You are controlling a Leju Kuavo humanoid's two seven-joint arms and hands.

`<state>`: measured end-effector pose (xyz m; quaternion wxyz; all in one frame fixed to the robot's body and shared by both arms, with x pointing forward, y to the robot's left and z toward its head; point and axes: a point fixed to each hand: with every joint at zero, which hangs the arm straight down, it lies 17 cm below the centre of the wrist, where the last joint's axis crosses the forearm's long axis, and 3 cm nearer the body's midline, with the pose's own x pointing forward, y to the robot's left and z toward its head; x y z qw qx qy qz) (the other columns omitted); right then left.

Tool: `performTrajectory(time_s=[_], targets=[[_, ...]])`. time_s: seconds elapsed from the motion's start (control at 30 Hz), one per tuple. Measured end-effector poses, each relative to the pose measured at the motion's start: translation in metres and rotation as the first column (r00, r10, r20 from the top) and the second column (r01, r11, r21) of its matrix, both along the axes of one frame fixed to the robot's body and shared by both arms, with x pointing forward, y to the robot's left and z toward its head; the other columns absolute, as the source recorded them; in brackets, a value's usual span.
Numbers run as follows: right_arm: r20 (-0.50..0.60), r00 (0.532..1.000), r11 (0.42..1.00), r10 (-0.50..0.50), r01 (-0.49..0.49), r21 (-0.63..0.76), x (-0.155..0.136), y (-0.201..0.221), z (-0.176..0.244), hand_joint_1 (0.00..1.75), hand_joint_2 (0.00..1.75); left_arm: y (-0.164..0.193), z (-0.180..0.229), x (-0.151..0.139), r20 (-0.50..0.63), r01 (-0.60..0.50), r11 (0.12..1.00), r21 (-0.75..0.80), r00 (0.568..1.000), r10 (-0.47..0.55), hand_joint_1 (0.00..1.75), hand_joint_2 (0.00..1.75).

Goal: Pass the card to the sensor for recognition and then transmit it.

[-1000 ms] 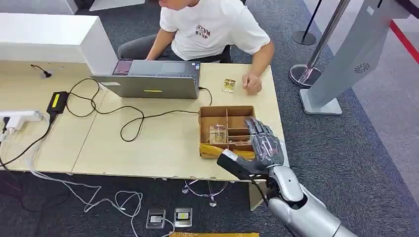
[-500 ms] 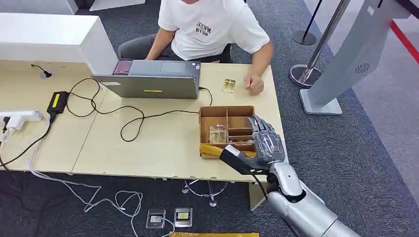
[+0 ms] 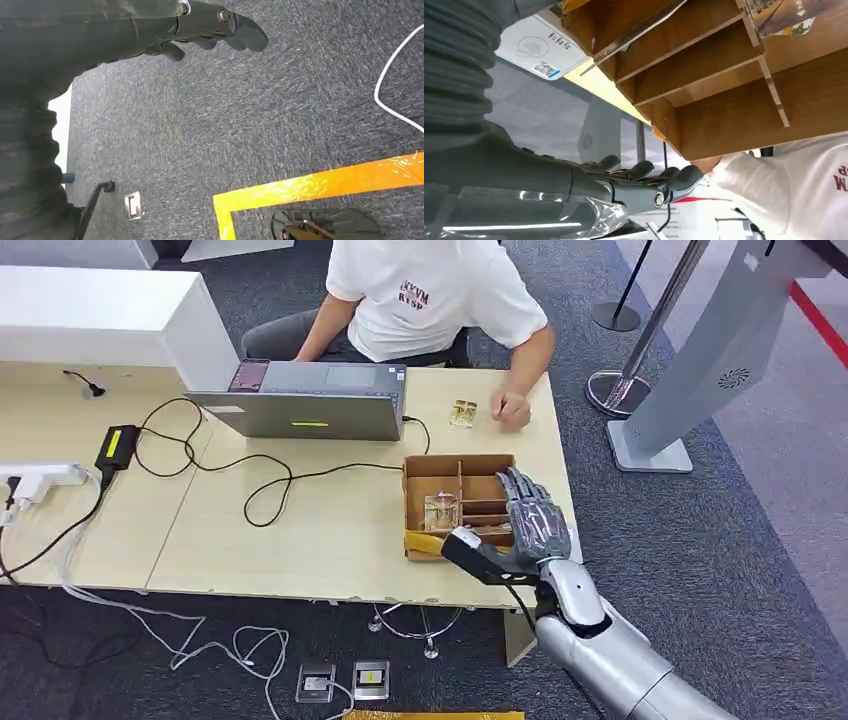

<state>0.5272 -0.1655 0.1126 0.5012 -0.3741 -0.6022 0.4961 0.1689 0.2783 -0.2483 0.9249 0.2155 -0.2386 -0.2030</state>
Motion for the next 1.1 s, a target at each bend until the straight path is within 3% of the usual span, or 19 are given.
performTrajectory(time_s=[0.37, 0.4, 1.1], targets=[[-0.03, 1.0, 1.0, 0.003, -0.003, 0.001, 0.002, 0.003, -0.009, 0.02, 1.75, 0.0, 0.0, -0.001, -0.003, -0.008, 1.0, -0.003, 1.0, 0.008, 0.0, 1.75], [-0.035, 0.999, 1.0, -0.001, 0.001, 0.0, 0.002, 0.001, -0.011, 1.73, 1.75, 0.0, 0.0, -0.001, -0.003, -0.01, 1.0, -0.003, 1.0, 0.01, 0.0, 1.75], [-0.069, 0.997, 1.0, -0.028, 0.028, 0.0, 0.005, -0.009, -0.025, 1.75, 1.75, 0.002, 0.0, -0.001, 0.002, -0.017, 1.0, 0.005, 1.0, 0.017, 0.0, 1.75]])
